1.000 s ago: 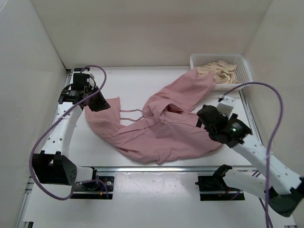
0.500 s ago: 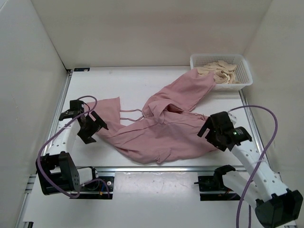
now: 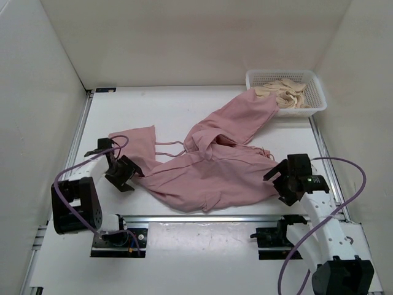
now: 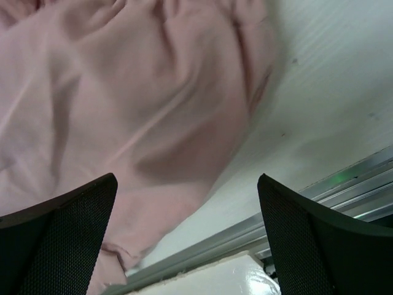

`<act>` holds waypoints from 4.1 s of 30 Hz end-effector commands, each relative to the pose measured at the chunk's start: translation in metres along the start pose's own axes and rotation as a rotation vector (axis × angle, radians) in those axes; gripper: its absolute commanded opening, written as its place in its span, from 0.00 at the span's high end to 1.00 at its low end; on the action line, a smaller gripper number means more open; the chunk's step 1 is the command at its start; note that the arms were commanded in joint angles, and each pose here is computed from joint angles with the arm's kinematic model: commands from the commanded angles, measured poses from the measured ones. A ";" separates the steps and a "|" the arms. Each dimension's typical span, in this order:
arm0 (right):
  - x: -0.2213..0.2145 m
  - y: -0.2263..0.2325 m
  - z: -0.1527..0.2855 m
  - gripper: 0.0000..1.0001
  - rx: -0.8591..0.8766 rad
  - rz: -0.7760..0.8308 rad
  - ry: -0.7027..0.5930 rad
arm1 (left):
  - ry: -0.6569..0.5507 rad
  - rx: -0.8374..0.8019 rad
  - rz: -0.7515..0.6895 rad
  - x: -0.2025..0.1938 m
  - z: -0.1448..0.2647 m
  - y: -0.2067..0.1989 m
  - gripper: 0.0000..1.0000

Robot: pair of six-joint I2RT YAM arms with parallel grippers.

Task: Fold and stack the trousers
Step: Flatten the trousers out

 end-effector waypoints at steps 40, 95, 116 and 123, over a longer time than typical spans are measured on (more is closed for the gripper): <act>0.086 0.052 0.041 1.00 0.072 0.191 -0.241 | -0.480 0.022 -0.369 0.105 0.145 -0.183 0.38; 0.176 0.120 0.201 1.00 0.254 0.246 -0.582 | -0.756 -0.381 -0.125 0.128 0.306 -0.138 0.90; 0.123 0.100 0.131 0.02 0.322 0.274 -0.333 | -0.605 -0.302 -0.275 0.062 0.252 -0.087 0.00; 0.161 0.211 0.030 0.00 0.205 0.490 -0.132 | -0.500 -0.270 -0.391 0.053 0.221 -0.083 0.00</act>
Point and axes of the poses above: each gripper's point midway between its finger pads, its own z axis back along the fingers, its own y axis along the line the jaws close on, x = y × z, the point moved 8 cm from there along z, back along the fingers, and after that the axes turned 2 degrees about z, right-handed, at the moved point
